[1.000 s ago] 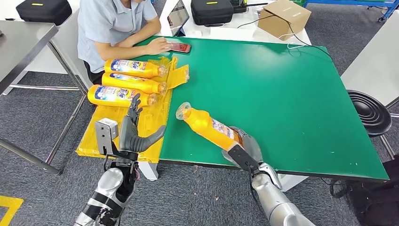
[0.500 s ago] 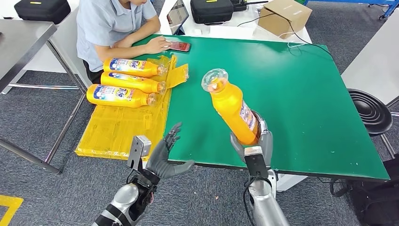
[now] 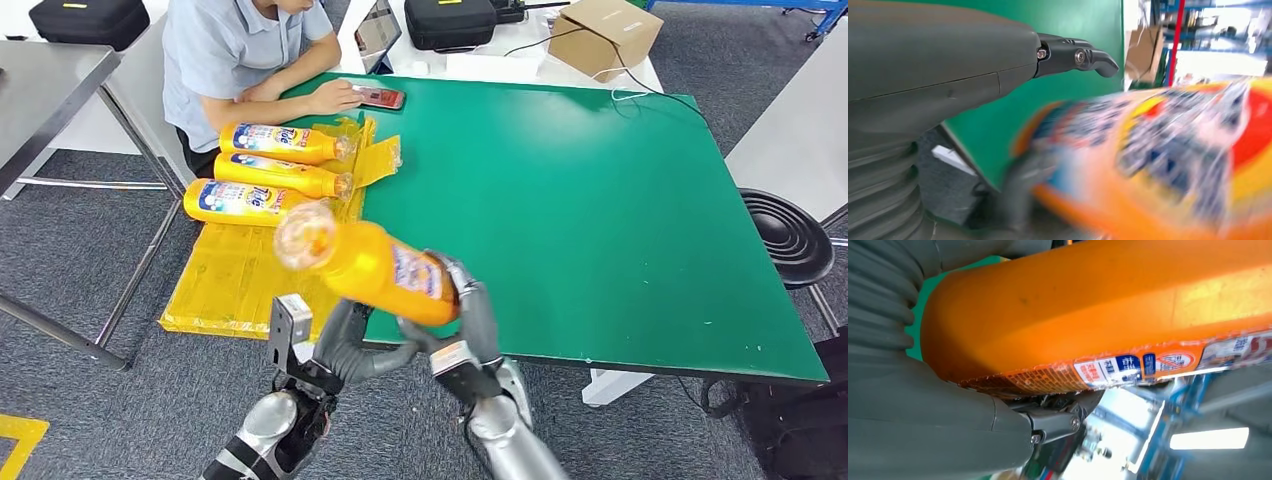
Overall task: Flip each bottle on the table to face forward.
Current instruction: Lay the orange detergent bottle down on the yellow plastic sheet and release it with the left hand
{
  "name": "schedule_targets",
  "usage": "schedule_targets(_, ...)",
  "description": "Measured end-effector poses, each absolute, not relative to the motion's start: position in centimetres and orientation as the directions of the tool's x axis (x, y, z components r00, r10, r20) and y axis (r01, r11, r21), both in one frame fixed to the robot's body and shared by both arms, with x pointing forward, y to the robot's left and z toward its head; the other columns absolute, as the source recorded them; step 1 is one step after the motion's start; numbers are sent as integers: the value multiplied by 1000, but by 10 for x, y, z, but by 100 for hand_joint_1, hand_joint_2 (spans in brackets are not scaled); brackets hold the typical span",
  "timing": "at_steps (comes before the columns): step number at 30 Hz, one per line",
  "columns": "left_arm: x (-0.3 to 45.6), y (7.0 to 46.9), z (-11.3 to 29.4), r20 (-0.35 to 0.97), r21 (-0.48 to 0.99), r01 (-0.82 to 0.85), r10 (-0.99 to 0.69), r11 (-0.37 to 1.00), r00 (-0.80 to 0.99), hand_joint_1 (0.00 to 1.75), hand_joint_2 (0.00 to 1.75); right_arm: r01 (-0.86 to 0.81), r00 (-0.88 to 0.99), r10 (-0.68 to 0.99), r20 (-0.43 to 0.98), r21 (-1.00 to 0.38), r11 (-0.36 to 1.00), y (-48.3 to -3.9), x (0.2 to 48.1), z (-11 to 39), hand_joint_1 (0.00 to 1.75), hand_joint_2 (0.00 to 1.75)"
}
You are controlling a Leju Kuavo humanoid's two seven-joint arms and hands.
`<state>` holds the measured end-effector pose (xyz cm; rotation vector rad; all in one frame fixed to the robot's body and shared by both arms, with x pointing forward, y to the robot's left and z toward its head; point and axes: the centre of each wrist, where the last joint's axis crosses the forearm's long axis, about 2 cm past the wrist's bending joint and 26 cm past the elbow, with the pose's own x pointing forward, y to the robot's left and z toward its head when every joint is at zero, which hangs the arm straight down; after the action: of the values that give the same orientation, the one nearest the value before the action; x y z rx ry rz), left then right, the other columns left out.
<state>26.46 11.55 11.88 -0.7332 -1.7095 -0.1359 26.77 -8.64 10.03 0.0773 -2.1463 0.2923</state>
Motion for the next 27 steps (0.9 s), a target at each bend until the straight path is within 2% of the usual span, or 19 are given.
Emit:
schedule_targets(11, 266, 118, 123, 888, -366, 432, 449, 824, -104, 0, 175, -313, -548, 14, 836, -221, 924, -58, 255, 94, 175, 175)
schedule_targets(20, 262, 120, 123, 832, -486, 456, 554, 746, -21, 0, 175, -357, -535, 12, 845, -240, 903, -52, 255, 90, 175, 175)
schedule_targets(27, 260, 121, 121, 824, -501, 453, 566, 737, -10, 0, 175, -364, -530, 15, 848, -243, 899, -51, 255, 88, 175, 175)
